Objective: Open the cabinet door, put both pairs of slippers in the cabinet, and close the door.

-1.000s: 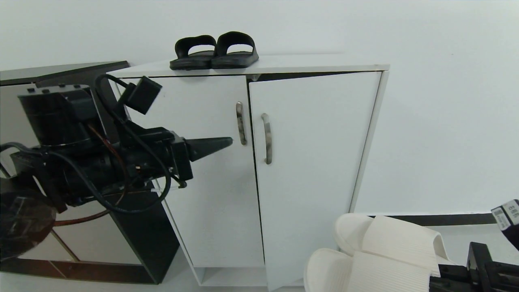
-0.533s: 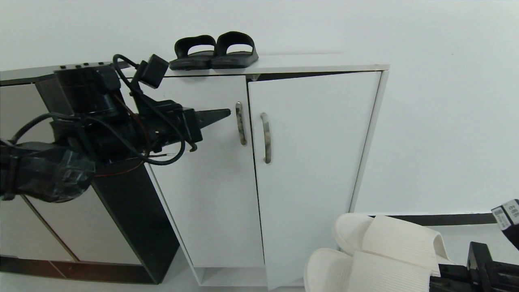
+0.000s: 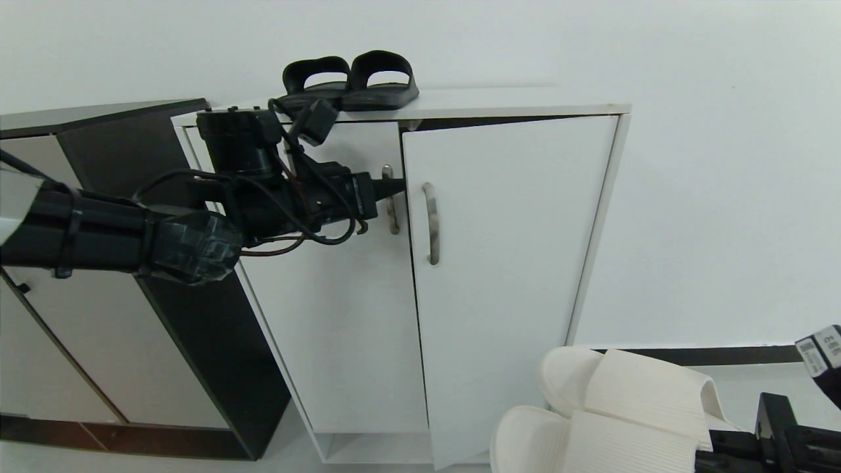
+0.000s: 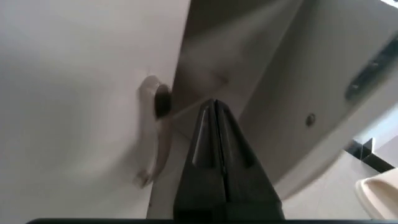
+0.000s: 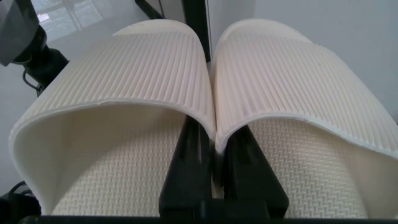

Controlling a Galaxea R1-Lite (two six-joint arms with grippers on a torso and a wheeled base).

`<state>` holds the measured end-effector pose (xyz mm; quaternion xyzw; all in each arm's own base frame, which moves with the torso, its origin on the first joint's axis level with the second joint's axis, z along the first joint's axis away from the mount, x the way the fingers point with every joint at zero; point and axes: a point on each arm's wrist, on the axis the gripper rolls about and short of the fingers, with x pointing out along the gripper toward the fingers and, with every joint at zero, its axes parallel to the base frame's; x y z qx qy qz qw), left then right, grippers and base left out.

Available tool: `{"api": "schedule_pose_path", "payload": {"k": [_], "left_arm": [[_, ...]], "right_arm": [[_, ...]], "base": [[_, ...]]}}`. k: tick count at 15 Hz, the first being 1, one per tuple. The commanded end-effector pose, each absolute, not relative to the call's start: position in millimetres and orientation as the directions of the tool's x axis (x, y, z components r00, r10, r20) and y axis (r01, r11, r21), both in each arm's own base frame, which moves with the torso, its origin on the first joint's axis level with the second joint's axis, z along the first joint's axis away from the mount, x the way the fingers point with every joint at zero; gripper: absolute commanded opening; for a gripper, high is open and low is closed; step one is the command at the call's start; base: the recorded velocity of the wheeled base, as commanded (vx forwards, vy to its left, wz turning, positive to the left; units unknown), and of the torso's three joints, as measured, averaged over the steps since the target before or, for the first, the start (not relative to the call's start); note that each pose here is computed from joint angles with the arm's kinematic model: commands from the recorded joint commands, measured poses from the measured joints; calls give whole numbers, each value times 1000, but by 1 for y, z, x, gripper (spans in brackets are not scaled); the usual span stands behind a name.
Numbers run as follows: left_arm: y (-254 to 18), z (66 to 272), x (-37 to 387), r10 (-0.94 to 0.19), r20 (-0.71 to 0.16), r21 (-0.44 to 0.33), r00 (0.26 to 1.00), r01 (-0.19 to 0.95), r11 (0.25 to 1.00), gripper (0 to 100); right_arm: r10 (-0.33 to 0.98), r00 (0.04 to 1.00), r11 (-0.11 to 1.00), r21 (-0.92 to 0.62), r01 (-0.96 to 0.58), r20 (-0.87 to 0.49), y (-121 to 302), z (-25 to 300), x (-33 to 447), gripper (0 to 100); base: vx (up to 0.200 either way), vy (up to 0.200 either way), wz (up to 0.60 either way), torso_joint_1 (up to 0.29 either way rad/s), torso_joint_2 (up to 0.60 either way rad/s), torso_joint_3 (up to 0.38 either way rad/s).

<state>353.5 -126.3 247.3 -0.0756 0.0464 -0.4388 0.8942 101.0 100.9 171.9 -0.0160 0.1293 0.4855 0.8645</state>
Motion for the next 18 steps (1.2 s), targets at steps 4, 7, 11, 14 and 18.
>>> {"api": "schedule_pose_path", "payload": {"k": [4,7,11,14,18], "left_arm": [[-148,236,350,-801,-38,-185,597,784,593,0],[-178,238,313,-864,-19,-174,503,849,499,0],[-191,240,304,-886,-10,-170,463,873,458,0],[-173,257,297,-844,40,-141,534,840,524,0],[-133,284,242,-599,103,-142,794,608,781,0]], "right_arm": [[845,480,511,97,-854,-235,100,174,96,0],[851,471,502,96,-860,-230,99,174,93,0],[852,470,501,96,-860,-229,100,174,93,0],[845,484,516,107,-850,-225,106,179,101,0],[742,639,670,245,-701,-202,124,200,127,0]], "base": [[-200,0,0,2,5,5],[-200,0,0,4,4,1],[-200,0,0,-1,2,2],[-67,0,0,-1,2,2],[0,0,0,0,0,0]]}}
